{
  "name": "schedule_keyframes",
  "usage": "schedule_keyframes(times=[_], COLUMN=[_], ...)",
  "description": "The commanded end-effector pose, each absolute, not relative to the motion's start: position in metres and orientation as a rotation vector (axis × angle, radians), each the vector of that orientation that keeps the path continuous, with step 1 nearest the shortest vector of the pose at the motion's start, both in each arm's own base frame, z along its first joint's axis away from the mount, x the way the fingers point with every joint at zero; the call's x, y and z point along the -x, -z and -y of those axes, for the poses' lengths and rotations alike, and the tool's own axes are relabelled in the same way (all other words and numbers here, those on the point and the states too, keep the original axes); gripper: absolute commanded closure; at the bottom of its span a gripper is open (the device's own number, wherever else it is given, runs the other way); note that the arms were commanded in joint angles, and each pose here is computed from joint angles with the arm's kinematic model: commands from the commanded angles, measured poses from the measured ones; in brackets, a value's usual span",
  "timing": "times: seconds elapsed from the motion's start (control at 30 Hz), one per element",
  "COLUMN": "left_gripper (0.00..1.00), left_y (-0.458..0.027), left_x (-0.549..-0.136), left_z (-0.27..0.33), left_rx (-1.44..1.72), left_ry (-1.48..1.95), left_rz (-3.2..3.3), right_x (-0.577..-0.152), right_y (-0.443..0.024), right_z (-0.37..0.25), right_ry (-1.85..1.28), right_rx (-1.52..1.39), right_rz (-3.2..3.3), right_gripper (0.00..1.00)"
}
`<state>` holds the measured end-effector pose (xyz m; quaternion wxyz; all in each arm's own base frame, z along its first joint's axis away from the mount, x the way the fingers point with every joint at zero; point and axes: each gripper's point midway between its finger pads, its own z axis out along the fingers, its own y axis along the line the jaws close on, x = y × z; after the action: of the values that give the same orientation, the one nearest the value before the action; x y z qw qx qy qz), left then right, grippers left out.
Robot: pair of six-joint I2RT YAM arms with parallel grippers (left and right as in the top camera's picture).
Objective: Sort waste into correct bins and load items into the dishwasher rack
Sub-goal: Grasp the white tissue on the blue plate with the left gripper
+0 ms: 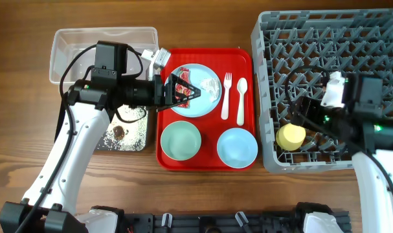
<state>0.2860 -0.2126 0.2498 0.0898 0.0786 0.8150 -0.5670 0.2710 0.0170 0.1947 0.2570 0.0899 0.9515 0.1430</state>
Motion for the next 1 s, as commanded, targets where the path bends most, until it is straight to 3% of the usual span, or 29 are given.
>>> schedule_keyframes(times=[0.0, 0.13, 0.57, 0.73, 0.97], left_gripper=[0.16, 0.16, 0.2, 0.24, 0.27], left_y=[-0.251, -0.245, -0.244, -0.231, -0.226], left_x=[-0.289, -0.287, -0.28, -0.274, -0.281], left_z=[0.209, 0.204, 0.153, 0.141, 0.142], left_rx=[-0.24, -0.197, -0.038, -0.005, -0.025], left_ry=[1.63, 1.569, 0.996, 0.823, 0.731], left_rz=[-2.423, -2.47, -2.529, -2.589, -2.589], right_x=[-0.273, -0.266, -0.27, -0.275, -0.275], right_y=[-0.265, -0.298, -0.292, -0.296, -0.297], right_z=[-0.043, -0.064, -0.063, -0.063, -0.063], right_ry=[-0.513, -0.646, -0.646, -0.638, -0.638], right_rx=[0.001, 0.085, 0.097, 0.105, 0.105], right_rz=[-2.351, -2.234, -2.255, -2.229, -2.228], right_gripper=[0.23, 0.23, 0.22, 0.1, 0.08])
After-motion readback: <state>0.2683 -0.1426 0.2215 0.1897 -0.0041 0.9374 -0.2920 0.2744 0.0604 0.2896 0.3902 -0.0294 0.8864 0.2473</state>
